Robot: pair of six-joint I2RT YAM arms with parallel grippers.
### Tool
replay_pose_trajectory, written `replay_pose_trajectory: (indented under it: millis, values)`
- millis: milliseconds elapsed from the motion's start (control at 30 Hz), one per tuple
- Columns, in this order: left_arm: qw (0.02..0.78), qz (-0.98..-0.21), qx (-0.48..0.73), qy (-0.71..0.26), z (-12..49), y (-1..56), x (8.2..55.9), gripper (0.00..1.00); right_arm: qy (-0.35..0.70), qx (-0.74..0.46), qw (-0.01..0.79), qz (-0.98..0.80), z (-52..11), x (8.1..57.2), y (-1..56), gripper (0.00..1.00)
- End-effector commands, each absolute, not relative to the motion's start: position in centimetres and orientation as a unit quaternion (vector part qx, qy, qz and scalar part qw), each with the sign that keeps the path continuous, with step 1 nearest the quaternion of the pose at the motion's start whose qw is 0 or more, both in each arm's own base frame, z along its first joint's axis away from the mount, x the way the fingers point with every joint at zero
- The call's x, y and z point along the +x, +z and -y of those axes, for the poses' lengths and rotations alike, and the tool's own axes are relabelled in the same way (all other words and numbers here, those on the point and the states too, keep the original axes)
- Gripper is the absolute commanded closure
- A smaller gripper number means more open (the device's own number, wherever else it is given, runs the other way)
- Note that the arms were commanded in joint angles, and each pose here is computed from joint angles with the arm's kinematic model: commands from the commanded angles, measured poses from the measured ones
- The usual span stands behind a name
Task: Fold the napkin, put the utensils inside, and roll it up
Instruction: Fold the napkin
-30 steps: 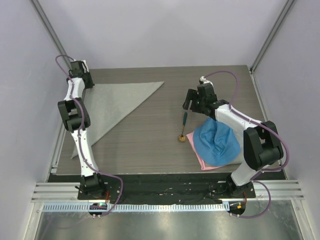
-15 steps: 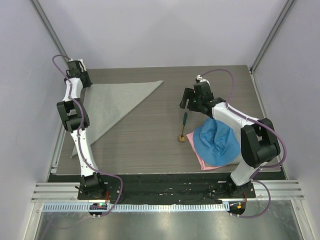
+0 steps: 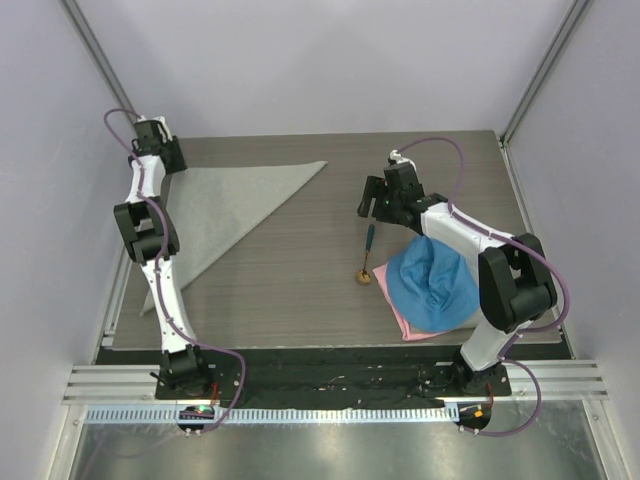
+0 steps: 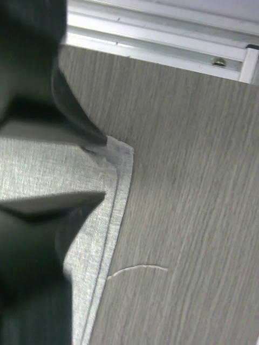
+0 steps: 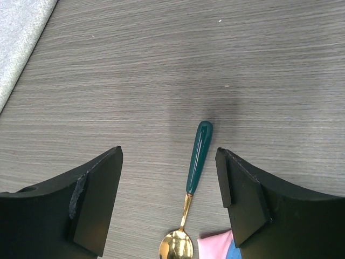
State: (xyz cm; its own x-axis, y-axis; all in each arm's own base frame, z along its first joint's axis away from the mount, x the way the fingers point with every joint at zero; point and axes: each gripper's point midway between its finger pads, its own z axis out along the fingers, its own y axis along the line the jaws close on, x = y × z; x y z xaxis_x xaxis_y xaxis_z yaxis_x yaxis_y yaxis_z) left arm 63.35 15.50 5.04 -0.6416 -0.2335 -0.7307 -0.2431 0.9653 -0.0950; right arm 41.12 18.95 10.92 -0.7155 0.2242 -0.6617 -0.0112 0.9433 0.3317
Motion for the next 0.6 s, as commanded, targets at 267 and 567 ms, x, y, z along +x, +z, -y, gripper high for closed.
replay_pose_trajectory:
  millis: [267,567]
  values:
    - [0.517,-0.85,-0.097,0.023,-14.5,18.0,64.6,0.18,0.14,0.061,0.398,-0.904,-18.2,41.2,12.8,0.22]
    - [0.604,-0.789,-0.111,0.007,-3.9,28.9,55.0,0.17,0.093,0.026,0.358,-0.929,-19.0,39.3,9.6,0.24]
